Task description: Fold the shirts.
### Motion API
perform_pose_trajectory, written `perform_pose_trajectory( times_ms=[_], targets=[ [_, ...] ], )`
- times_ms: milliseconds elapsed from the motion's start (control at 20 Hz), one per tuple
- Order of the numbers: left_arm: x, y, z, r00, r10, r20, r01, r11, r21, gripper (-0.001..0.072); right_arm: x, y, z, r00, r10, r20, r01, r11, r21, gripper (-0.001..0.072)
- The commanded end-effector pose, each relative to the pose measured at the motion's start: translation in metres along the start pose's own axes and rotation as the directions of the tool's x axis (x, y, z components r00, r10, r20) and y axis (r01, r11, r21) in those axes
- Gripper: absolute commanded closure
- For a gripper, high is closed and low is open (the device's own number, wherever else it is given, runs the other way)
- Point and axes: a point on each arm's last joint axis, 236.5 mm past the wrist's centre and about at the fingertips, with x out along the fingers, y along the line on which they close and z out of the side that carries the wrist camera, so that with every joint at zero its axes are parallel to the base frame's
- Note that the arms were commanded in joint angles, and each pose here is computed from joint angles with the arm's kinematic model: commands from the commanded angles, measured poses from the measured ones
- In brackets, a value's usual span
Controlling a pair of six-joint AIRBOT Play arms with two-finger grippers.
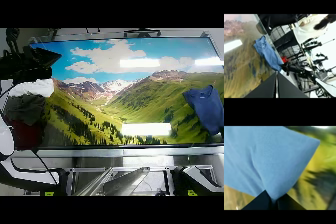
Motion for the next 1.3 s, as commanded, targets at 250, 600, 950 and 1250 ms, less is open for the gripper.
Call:
perform_pose_trajectory(
  times_ms=[250, 600, 950, 1250],
  targets=[
    [0.025, -0.011, -0.012, 0.998, -0.036, -0.054, 0.036, 0.999, 0.003, 0.0687, -0.017, -0.027, -0.032, 0.991, -0.062, -0.12, 0.058, 0.997, -0.041, 0.0289],
    [0.023, -0.019, -0.006, 0.998, -0.031, -0.05, 0.033, 0.999, 0.042, 0.0695, -0.117, 0.029, 0.043, 0.998, -0.03, 0.061, 0.033, 0.998, -0.049, 0.0565],
    [0.018, -0.037, 0.006, 0.997, 0.053, -0.047, -0.045, 0.987, 0.156, 0.0702, -0.133, 0.247, -0.062, 0.872, 0.443, -0.209, -0.489, 0.77, -0.409, 0.0691],
    [0.046, 0.01, -0.108, 0.958, 0.188, -0.215, -0.202, 0.978, -0.045, 0.0703, -0.123, 0.282, -0.277, 0.731, 0.299, -0.613, -0.673, 0.462, -0.577, 0.0691]
  ],
)
